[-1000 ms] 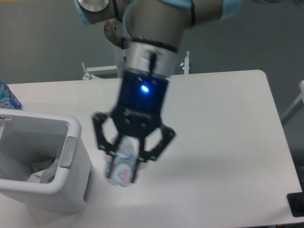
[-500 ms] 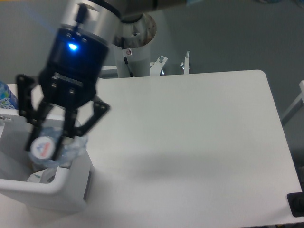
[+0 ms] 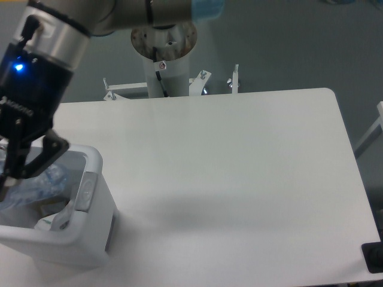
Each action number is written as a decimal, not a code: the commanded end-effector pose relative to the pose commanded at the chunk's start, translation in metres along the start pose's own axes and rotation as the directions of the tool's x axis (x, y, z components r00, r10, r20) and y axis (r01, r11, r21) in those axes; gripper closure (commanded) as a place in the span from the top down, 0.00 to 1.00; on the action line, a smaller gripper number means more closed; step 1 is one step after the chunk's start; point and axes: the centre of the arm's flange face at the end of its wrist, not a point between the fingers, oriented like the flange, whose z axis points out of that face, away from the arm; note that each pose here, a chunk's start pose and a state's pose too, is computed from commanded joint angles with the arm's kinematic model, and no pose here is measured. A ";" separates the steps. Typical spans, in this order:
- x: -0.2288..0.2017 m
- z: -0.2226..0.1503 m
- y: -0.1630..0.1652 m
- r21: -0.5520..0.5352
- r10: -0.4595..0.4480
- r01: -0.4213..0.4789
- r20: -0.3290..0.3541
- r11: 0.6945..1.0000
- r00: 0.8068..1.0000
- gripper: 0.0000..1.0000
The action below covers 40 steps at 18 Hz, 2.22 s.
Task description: Place the trash in the trash can
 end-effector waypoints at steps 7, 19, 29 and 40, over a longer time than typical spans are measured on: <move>-0.005 0.012 0.020 0.000 0.012 -0.012 0.006 1.000 1.000 0.96; -0.168 -0.064 0.056 0.023 -0.152 0.151 0.226 0.988 0.962 1.00; -0.333 -0.134 0.204 -0.135 -0.144 0.222 0.435 0.966 0.889 1.00; -0.389 -0.166 0.297 -0.360 -0.028 0.219 0.467 0.907 0.884 1.00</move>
